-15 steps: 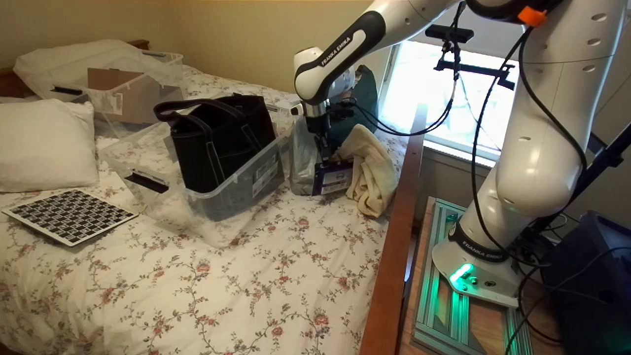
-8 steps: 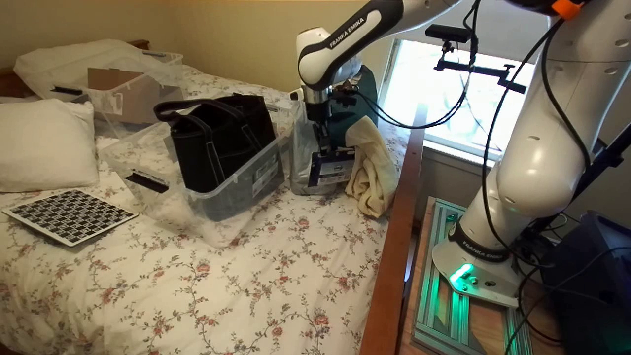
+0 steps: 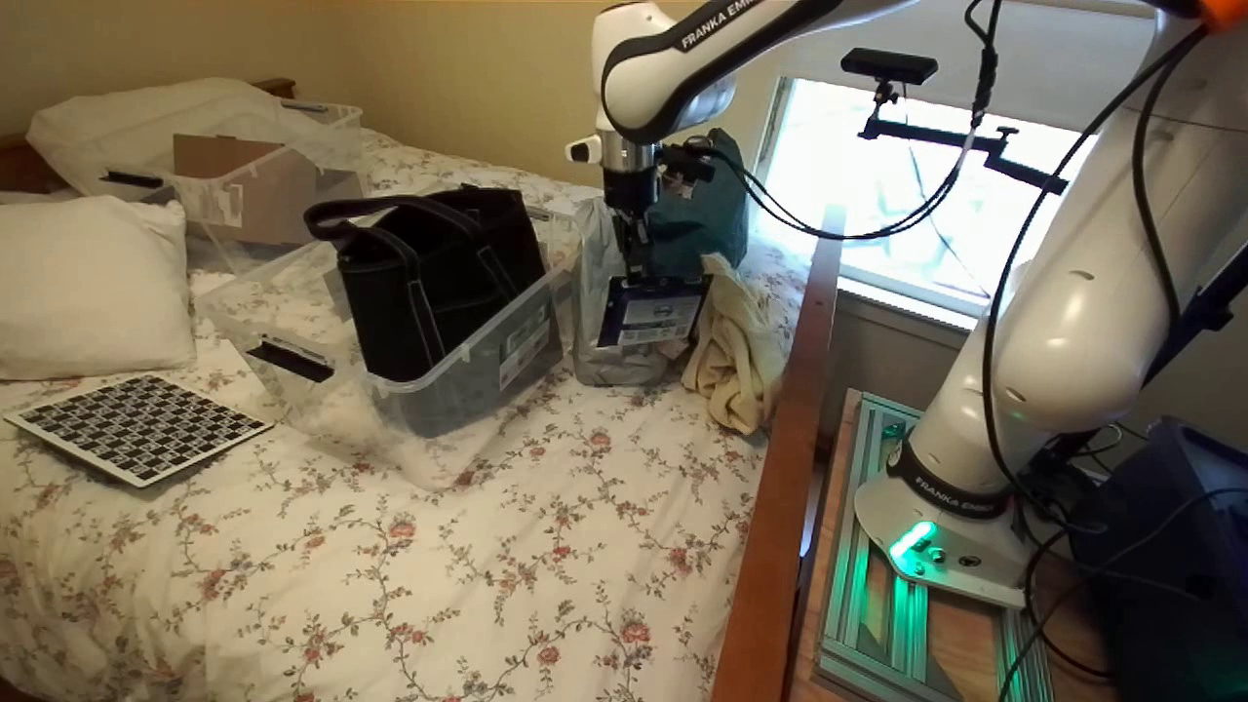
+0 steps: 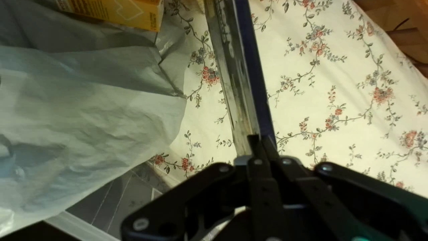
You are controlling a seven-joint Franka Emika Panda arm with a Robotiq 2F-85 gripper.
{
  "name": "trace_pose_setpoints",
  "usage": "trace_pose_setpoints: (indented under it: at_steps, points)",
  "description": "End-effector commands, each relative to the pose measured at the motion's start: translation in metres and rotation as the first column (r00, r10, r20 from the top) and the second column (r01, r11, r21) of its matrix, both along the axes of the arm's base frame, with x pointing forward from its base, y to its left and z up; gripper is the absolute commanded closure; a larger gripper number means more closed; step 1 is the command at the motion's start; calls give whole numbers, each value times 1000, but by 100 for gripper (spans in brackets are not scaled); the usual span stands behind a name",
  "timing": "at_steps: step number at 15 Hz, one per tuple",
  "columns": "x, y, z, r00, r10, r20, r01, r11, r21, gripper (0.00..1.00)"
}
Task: Put the black object in the storage box
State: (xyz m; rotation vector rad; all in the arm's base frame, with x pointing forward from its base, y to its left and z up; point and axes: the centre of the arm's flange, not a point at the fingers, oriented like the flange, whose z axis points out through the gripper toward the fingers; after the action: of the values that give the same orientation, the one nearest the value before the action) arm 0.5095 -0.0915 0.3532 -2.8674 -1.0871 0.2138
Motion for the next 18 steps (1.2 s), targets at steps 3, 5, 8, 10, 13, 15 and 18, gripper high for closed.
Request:
trace_pose_setpoints:
  at_steps: [3,5,8,10,13,15,18]
  points:
    - [-4,10,29,998,9,54,-8,1000,-4,100]
    - [-5,11,35,998,10,65,-9,1000,-5,98]
    - [-4,8,28,999,5,52,-5,1000,-3,98]
    - [-4,8,27,999,5,51,-5,1000,-3,98]
    - [-3,6,32,999,5,51,-6,1000,24,100]
    - [0,3,41,998,27,56,-29,999,42,100]
    - [5,2,61,996,79,50,-82,995,59,100]
